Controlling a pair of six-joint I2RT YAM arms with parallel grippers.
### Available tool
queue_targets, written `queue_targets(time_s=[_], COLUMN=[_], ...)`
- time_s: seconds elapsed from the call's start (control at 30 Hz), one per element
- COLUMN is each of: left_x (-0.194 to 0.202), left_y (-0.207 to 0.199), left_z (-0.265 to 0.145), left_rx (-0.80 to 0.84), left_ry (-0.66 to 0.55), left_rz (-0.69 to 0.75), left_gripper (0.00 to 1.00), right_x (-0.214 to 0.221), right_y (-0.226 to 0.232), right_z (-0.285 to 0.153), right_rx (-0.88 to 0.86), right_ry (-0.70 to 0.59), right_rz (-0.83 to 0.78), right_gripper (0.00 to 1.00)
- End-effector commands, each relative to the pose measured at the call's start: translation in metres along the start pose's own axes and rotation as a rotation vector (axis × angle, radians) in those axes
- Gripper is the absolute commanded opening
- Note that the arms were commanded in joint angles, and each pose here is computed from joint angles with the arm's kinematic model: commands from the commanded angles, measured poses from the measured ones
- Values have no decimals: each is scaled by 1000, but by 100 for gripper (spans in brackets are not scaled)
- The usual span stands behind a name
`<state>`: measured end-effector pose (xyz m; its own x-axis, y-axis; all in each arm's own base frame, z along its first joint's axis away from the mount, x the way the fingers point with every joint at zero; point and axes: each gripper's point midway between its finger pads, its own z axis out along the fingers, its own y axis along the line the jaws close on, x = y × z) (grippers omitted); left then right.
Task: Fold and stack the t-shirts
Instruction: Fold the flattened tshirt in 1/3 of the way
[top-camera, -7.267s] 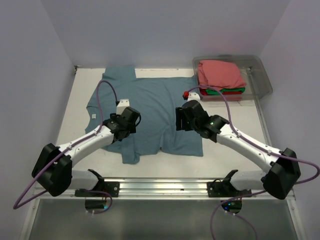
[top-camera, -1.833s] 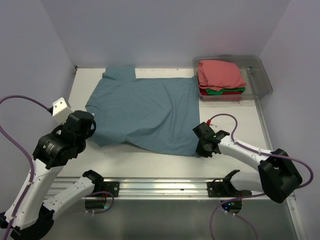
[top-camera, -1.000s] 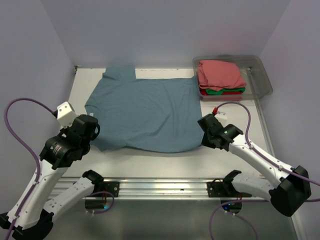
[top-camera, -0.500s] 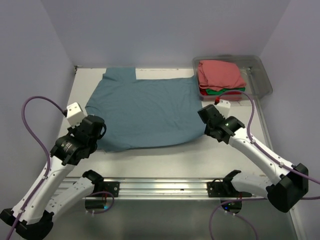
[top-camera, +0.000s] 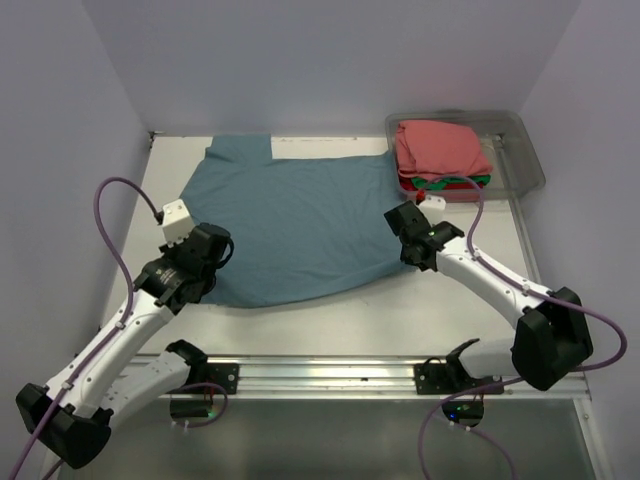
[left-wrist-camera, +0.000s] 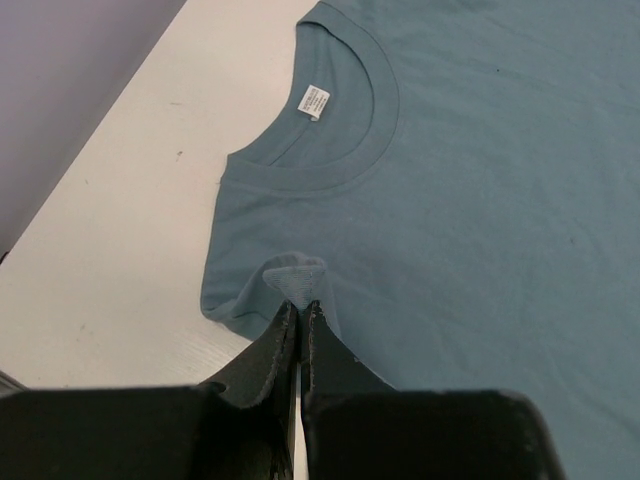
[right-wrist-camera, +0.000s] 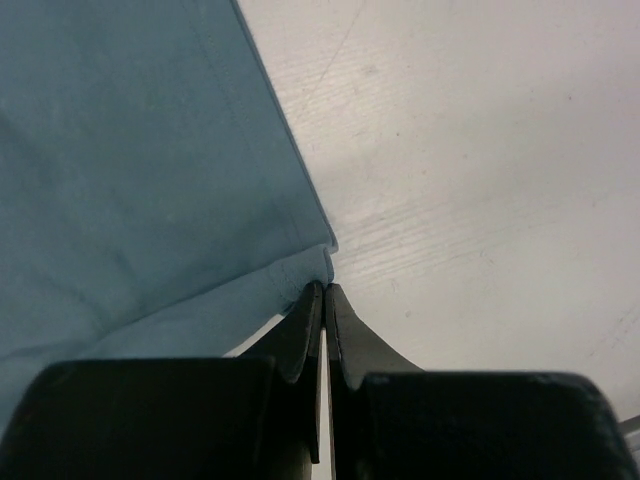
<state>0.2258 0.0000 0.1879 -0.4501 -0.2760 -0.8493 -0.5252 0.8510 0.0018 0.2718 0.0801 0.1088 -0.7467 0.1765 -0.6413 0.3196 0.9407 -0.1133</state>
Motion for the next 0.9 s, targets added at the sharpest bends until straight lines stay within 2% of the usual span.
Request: queue_targets(time_s=[0.0, 0.23, 0.4, 0.57, 0.87], left_x=[-10, -17, -37, -63, -67], left_y=[-7, -14, -16, -14, -17], left_z=[13, 29, 37, 39, 62], left_rx=[-33, -72, -116, -147, -169], left_ry=[-67, -116, -163, -218, -214], left_rz=[-27, -21, -17, -8, 6], left_gripper=[0, 0, 0, 0, 0], right_x=[-31, -40, -39, -39, -46], right_y=[8, 12, 22, 28, 29], right_z=[7, 35, 56, 65, 68], right_rx=[-4, 23, 24, 23, 27], right_ry=[-74, -45, -7, 7, 0], right_rz=[41, 58, 53, 44, 33], right_gripper=[0, 0, 0, 0, 0])
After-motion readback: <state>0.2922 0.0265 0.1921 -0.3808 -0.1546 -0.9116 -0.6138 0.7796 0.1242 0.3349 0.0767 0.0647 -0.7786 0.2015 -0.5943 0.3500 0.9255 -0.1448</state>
